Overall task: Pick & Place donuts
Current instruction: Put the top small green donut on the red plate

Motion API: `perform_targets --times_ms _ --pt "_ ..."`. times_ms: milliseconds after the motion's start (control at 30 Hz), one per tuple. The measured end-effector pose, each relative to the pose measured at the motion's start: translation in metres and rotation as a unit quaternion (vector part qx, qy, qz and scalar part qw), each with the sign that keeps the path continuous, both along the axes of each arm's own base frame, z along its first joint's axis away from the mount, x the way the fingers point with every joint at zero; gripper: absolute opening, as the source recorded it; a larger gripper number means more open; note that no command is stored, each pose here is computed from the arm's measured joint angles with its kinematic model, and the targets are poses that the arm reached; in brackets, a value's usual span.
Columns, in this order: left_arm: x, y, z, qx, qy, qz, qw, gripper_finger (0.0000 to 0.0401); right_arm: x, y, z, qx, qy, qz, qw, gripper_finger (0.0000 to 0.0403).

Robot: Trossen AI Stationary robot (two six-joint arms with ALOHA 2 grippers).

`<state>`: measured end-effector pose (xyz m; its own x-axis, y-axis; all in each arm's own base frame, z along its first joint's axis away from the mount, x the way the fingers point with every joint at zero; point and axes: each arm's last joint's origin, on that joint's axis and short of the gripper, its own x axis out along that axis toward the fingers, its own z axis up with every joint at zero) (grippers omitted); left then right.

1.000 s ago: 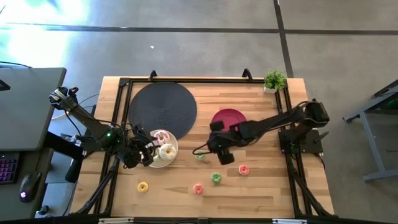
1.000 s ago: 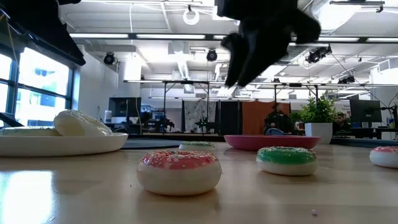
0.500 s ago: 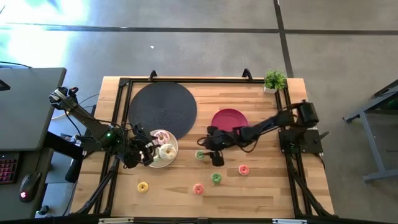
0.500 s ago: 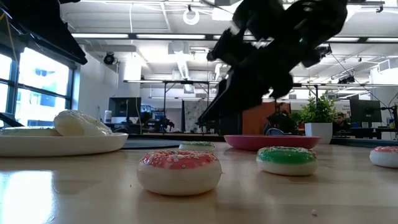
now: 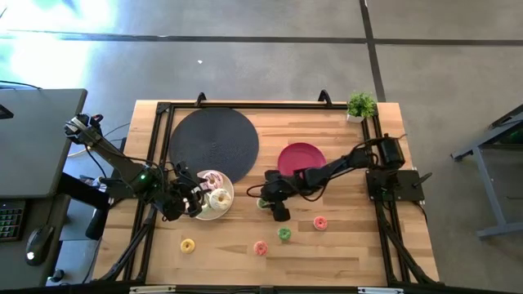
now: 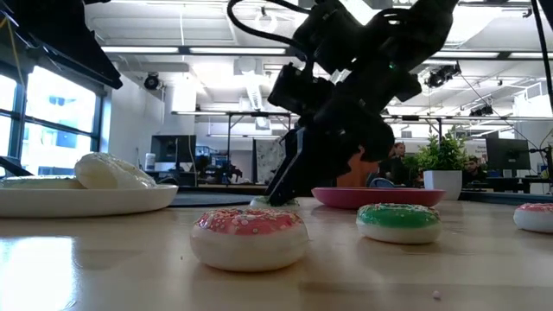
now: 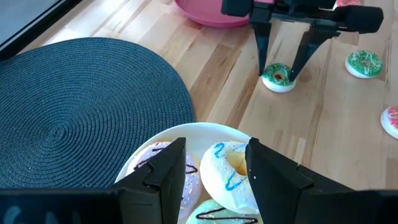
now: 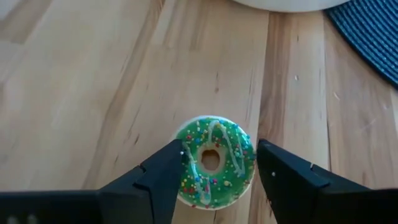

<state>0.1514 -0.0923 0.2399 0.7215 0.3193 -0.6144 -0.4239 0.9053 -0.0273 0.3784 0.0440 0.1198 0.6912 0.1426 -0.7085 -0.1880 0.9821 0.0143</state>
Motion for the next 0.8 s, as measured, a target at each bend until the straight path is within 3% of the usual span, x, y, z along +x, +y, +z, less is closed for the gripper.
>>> perform_targets --times_ms 133,433,567,800 --pt "0.000 0.000 0.000 0.000 0.000 0.000 1.000 0.0159 -0.001 -0.005 -0.002 0.008 0.013 -0.008 1.000 0.0154" --pt "0.000 0.000 0.000 0.000 0.000 0.000 1.000 0.0159 -0.004 -0.013 0.003 0.029 0.029 -0.012 0.999 0.0015" --pt "0.000 0.000 0.000 0.000 -0.001 0.001 1.000 0.0159 -0.020 -0.024 0.027 0.012 0.066 -0.021 0.998 0.0014" --pt "0.000 0.000 0.000 0.005 -0.004 0.004 1.000 0.0159 -0.059 -0.062 0.081 -0.110 0.103 -0.131 0.980 0.0018"
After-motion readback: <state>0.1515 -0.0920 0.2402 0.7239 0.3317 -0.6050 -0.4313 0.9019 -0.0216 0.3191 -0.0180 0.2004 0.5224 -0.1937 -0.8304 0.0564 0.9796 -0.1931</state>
